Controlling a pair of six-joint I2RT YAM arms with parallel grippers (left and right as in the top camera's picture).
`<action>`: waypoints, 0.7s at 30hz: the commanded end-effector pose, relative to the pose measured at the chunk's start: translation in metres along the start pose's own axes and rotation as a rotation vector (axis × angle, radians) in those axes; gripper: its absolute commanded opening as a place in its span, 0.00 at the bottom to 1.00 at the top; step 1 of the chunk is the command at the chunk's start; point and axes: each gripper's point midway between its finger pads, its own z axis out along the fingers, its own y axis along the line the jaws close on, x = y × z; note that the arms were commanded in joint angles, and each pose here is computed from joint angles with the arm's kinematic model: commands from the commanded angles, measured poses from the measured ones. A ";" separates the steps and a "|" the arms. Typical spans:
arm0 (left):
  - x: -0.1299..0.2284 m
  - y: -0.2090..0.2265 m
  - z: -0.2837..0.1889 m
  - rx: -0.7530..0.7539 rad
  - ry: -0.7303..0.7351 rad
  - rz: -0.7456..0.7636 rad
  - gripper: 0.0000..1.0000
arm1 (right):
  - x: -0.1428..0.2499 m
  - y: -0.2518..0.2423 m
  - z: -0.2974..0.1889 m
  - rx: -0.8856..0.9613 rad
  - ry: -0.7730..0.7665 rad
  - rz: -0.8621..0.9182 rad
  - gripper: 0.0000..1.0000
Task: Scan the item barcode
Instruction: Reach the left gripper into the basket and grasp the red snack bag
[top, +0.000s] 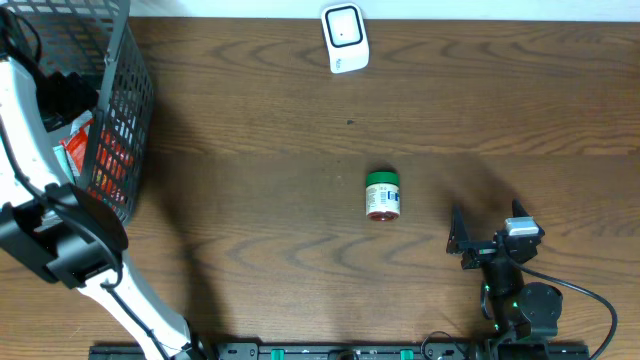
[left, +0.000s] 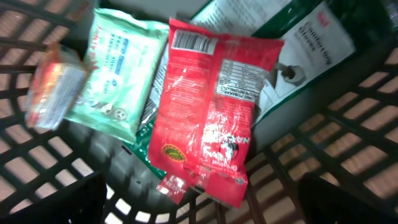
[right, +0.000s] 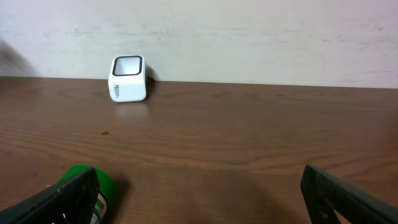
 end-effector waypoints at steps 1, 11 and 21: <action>0.005 -0.002 0.025 -0.007 0.066 0.020 0.98 | 0.001 -0.003 0.000 0.012 0.002 0.004 0.99; 0.010 -0.007 0.084 -0.036 0.165 0.028 0.99 | 0.001 -0.003 0.000 0.012 0.002 0.004 0.99; 0.032 -0.011 0.129 -0.056 0.233 0.042 0.92 | 0.001 -0.003 0.000 0.011 0.002 0.004 0.99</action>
